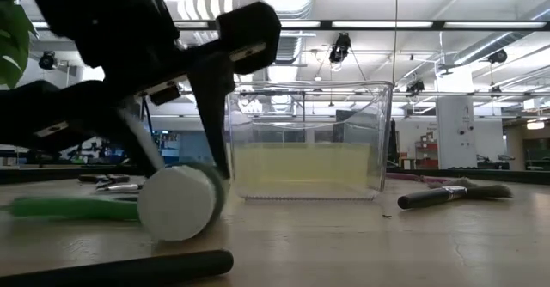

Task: Pick & Place Paint Supplies
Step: Put the green paint bottle into the black bin

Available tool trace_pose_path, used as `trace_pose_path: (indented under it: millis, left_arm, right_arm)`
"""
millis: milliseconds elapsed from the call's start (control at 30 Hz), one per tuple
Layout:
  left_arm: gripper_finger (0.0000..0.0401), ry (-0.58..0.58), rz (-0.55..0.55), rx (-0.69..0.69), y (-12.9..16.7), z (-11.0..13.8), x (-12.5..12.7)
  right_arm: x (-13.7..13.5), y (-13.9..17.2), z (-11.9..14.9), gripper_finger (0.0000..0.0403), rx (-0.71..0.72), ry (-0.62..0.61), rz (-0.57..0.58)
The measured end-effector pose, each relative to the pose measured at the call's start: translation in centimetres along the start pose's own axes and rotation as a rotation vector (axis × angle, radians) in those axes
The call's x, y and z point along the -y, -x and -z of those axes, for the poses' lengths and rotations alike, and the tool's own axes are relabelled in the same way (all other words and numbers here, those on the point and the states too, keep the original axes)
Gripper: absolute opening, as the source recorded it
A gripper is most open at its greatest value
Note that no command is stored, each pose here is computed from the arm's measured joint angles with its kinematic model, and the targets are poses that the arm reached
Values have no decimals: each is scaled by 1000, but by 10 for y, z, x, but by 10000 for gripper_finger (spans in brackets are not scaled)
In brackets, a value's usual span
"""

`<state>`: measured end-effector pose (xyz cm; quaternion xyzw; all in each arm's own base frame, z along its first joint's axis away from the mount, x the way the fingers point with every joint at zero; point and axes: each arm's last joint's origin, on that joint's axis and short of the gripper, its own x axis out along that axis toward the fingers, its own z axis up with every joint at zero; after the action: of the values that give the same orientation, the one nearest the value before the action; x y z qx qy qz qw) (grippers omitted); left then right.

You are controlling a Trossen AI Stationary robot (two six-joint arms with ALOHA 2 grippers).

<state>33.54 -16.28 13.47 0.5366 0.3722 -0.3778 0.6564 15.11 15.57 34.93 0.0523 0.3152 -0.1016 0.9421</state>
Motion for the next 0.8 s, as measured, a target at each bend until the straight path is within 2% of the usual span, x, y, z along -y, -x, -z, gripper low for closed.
trace_pose_path:
  millis: [100, 167, 367, 567, 800]
  left_arm:
    - [111, 5, -8, 2, 1, 0, -1]
    - [84, 5, -7, -3, 1, 0, -1]
    - [82, 12, -23, -26, 2, 0, -2]
    - [106, 35, -62, -49, 10, 1, -5]
    - [95, 140, -136, -8, 29, -3, -13]
  right_arm:
    - [0, 0, 0, 246, -1, -1, -2]
    - [0, 0, 0, 246, -2, -2, -3]
    - [-1, -2, 2, 246, -9, -2, -4]
    - [-1, -4, 4, 246, -17, -6, -11]
    - [-6, -5, 4, 246, -1, 5, -48]
